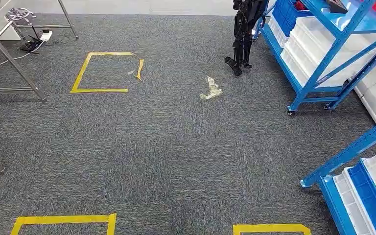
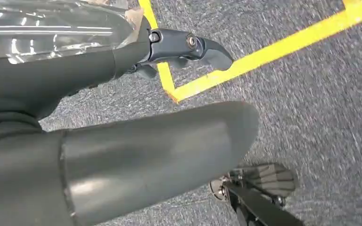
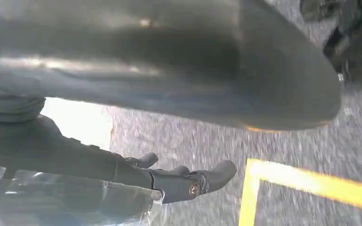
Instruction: Take the parts from the cabinet and place them on the table.
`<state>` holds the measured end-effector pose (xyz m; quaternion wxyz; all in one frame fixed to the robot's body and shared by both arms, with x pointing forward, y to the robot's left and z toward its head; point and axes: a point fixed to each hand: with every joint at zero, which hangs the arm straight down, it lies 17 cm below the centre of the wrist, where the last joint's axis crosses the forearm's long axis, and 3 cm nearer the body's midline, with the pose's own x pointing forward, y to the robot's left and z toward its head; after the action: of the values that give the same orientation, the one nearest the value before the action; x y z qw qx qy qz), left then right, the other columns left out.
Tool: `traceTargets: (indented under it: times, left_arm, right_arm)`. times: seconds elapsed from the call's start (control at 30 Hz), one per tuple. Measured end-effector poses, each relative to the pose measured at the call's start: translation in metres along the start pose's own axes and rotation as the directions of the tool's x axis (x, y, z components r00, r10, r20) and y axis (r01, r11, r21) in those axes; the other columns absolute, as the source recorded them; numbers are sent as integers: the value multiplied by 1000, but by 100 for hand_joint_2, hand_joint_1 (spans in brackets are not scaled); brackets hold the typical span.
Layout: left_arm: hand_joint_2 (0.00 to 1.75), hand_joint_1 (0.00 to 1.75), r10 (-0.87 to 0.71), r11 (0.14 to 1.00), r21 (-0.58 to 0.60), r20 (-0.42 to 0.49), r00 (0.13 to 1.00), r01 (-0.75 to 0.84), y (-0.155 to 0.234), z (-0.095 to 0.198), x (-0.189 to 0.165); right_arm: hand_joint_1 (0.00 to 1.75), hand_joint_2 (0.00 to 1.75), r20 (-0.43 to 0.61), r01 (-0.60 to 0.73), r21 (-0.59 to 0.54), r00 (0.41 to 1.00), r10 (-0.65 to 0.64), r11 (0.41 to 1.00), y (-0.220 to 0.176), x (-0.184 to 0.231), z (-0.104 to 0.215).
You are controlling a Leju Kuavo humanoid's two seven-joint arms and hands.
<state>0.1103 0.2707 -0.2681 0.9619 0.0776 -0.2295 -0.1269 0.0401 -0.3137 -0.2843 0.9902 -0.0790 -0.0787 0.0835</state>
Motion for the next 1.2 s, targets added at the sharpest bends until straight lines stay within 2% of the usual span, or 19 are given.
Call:
traceTargets:
  times: [0.63, 0.97, 1.2]
  left_arm:
    - [0, 0, 31, 999, 20, 7, 999, -31, 6, -1, 3]
    - [0, 0, 75, 996, 41, -23, 997, -74, 7, 0, -4]
    - [0, 0, 67, 997, 36, -52, 996, -65, 1, -2, 0]
  right_arm:
    - [0, 0, 18, -10, -8, 1000, 10, 1000, 0, 5, 0]
    - [0, 0, 32, -42, -20, 999, 42, 999, 2, 12, 0]
    - [0, 0, -2, -22, -18, 1000, 22, 1000, 12, 6, 1]
